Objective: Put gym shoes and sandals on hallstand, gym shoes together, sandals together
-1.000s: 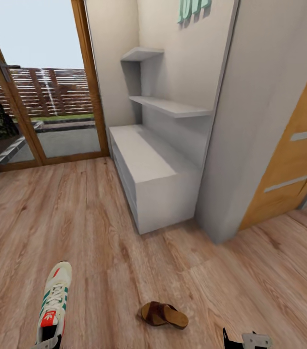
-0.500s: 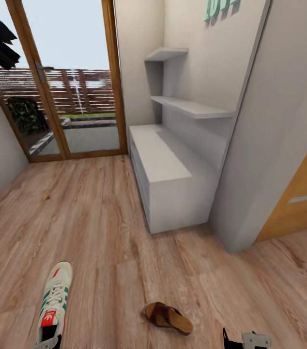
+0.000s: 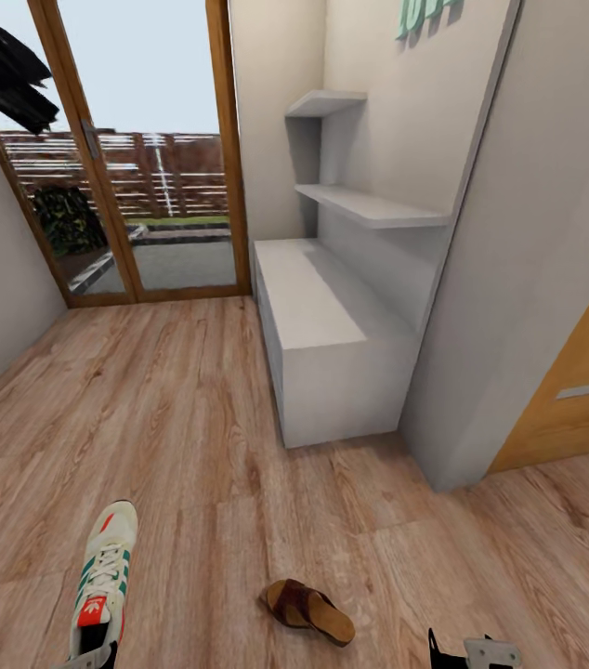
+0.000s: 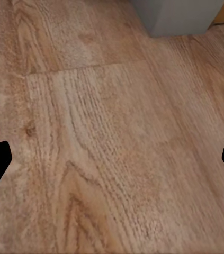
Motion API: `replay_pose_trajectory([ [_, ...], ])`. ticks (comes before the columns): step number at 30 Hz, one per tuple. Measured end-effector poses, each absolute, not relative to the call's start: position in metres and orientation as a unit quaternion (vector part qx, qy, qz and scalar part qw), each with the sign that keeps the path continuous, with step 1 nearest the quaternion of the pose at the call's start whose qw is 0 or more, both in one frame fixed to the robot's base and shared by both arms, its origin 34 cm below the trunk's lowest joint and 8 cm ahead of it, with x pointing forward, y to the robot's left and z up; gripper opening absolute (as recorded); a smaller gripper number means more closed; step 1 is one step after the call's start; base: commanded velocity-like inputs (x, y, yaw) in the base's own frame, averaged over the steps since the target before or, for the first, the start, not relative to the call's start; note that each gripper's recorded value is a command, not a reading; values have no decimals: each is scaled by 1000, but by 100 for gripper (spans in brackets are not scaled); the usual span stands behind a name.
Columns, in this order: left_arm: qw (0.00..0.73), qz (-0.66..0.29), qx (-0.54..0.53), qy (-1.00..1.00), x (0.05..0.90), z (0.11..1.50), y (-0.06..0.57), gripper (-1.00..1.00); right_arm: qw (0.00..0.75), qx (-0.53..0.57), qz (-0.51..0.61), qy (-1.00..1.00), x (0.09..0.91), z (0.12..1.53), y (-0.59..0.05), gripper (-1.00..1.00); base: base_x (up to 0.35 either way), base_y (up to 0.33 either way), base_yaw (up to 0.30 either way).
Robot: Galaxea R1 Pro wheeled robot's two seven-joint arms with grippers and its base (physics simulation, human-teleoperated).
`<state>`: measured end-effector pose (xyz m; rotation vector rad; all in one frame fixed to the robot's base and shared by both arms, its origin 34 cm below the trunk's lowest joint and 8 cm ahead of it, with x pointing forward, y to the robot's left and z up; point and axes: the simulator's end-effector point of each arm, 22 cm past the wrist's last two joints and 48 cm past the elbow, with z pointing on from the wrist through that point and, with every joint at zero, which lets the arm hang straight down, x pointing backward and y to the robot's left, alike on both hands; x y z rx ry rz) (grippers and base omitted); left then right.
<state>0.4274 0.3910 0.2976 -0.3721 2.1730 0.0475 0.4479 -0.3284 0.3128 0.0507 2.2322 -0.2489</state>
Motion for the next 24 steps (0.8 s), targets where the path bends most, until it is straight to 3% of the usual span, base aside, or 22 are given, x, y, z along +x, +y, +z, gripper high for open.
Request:
replay_pose_trajectory([
  [15, 451, 19, -151, 879, 427, 298, 391, -100, 434, 21, -99, 895, 449, 314, -328, 100, 6, -15, 0],
  [24, 451, 19, -151, 879, 427, 298, 391, -100, 435, 21, -99, 895, 449, 314, -328, 100, 72, -190, 249],
])
